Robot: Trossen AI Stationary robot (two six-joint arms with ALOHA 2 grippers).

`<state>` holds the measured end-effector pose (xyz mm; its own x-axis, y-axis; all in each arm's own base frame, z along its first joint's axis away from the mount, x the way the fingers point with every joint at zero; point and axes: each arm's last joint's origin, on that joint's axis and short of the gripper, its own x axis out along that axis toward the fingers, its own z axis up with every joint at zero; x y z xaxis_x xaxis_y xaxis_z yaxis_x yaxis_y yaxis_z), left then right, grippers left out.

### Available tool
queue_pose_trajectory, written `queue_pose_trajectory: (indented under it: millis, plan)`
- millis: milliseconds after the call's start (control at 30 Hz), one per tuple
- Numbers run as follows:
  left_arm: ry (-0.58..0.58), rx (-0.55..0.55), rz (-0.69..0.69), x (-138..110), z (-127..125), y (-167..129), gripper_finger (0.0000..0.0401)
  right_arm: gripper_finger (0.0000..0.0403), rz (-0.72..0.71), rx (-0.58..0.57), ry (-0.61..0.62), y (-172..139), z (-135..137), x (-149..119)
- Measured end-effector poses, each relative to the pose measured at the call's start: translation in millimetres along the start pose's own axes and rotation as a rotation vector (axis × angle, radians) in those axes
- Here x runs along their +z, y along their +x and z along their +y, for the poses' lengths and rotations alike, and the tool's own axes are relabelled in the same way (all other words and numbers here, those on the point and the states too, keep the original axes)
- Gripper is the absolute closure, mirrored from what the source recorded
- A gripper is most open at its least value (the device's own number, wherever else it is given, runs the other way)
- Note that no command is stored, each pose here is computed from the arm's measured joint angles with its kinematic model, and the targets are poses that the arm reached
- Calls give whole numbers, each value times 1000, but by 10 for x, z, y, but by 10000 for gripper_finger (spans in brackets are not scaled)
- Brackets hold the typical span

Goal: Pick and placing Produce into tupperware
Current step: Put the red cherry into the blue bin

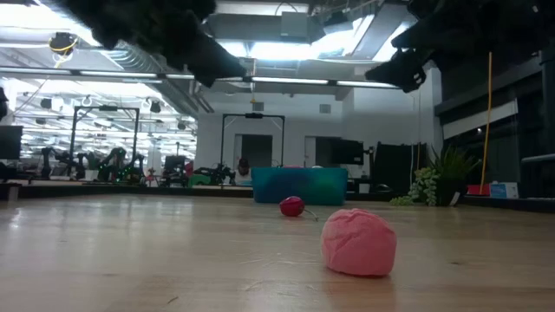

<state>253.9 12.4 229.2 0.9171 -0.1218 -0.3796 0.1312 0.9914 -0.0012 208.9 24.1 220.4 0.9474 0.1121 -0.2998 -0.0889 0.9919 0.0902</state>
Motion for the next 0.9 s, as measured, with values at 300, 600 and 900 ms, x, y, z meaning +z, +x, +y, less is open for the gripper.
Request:
queue_pose_trajectory:
  millis: [300,600,900]
  plan:
    - [-28,27,-143,-362,-212,-256,278,27,-88,14,60,-4,13,85]
    - [-8,32,-198,-493,-345,-352,285,28,-53,-3,189,66,5,29]
    - [-33,40,-251,-734,-387,-398,278,33,60,-63,178,458,10,65]
